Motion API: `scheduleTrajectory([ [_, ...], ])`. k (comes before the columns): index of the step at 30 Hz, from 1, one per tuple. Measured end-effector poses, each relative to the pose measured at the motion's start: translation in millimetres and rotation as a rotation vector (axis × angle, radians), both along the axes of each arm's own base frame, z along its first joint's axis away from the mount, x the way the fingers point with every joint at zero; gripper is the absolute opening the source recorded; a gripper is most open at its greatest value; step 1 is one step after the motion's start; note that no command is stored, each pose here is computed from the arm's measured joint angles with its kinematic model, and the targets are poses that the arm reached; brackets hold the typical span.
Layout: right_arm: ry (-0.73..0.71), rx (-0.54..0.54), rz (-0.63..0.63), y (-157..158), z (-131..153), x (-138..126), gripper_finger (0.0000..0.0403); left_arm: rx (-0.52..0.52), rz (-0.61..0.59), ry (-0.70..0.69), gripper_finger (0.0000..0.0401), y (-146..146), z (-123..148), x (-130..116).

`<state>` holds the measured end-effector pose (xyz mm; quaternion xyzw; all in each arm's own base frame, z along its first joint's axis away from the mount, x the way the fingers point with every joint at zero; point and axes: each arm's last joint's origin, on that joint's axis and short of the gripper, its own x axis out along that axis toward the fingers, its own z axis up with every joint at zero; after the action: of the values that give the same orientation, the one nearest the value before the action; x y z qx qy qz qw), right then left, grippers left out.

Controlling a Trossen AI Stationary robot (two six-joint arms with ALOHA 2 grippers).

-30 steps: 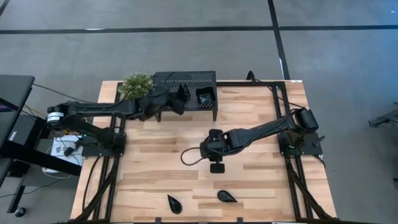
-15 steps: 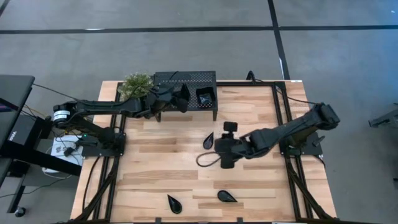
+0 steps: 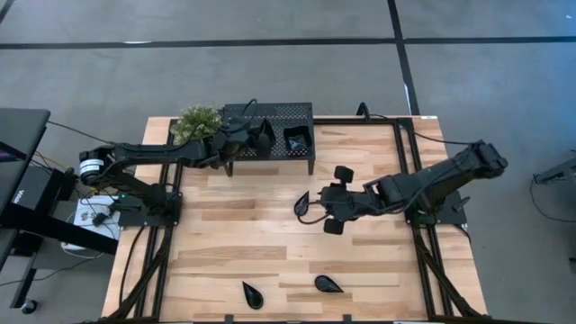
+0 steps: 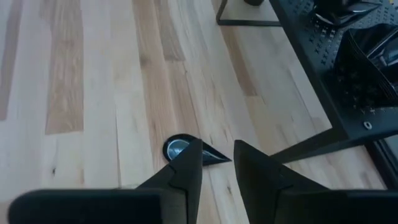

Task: Pick & Place Mini shaped plates
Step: Stack the black drop-shaped plate on top of the black drop-shaped plate on the shelf

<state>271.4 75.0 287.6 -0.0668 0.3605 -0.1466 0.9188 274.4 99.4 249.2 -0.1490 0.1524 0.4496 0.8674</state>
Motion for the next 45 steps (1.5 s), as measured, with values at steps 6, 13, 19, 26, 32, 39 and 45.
scheduleTrajectory([
  [6,0.015,-0.008,0.01,1,-3,1,0.0087,0.008,-0.006,-0.028,0.0019,1,-2,5],
  [13,0.016,-0.007,0.011,1,-3,1,0.0087,0.007,-0.008,-0.036,0.0019,4,-12,15],
  [19,0.016,-0.005,0.013,1,-3,1,0.0087,0.049,-0.043,-0.026,0.0019,1,-10,18],
  [26,0.016,-0.005,0.013,1,-3,1,0.0087,0.117,-0.494,-0.07,0.0019,-59,24,15],
  [32,0.007,0.008,0.002,2,-3,1,0.0087,0.005,-0.966,-0.073,0.0019,-132,14,-2],
  [39,-0.016,0.042,-0.024,2,-4,1,0.0087,-0.08,-1.283,0.073,0.0022,-194,-36,-38],
  [45,0.005,0.035,-0.025,1,-13,0,0.0087,-0.208,-1.277,0.158,0.0064,-212,-71,-64],
])
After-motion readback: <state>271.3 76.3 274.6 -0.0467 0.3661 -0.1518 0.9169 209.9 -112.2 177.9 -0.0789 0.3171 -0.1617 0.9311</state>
